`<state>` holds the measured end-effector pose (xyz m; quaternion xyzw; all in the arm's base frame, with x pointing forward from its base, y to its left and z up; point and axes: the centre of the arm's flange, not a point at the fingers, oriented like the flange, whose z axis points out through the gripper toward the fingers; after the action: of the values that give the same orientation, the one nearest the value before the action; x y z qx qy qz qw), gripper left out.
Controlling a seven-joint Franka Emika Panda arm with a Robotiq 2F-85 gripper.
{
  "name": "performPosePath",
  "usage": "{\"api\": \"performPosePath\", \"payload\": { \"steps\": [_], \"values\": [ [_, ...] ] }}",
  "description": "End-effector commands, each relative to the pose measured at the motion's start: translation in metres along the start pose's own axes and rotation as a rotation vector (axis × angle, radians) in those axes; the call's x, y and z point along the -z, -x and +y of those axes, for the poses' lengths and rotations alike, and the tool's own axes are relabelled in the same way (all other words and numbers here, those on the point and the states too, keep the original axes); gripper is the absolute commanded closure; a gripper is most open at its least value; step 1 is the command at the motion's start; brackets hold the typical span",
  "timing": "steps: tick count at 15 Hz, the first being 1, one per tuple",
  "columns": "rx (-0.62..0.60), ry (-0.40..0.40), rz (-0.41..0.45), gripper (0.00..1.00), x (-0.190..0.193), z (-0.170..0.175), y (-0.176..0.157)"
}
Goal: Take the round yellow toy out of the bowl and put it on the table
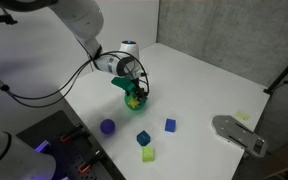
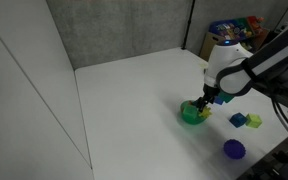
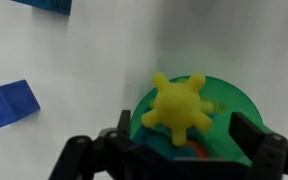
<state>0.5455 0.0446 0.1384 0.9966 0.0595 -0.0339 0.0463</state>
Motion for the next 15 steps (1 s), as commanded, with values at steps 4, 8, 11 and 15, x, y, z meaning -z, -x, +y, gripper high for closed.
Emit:
{"api": "performPosePath", "payload": {
  "steps": [4, 8, 11, 15],
  "values": [
    [0.028, 0.027, -0.02, 0.0, -0.019, -0.008, 0.006],
    [0.034, 0.037, -0.022, 0.34, -0.022, -0.009, 0.007],
    [0.027, 0.034, -0.018, 0.59, -0.016, -0.007, 0.006],
    [0.015, 0.011, -0.007, 0.81, 0.007, -0.004, 0.004]
  ]
}}
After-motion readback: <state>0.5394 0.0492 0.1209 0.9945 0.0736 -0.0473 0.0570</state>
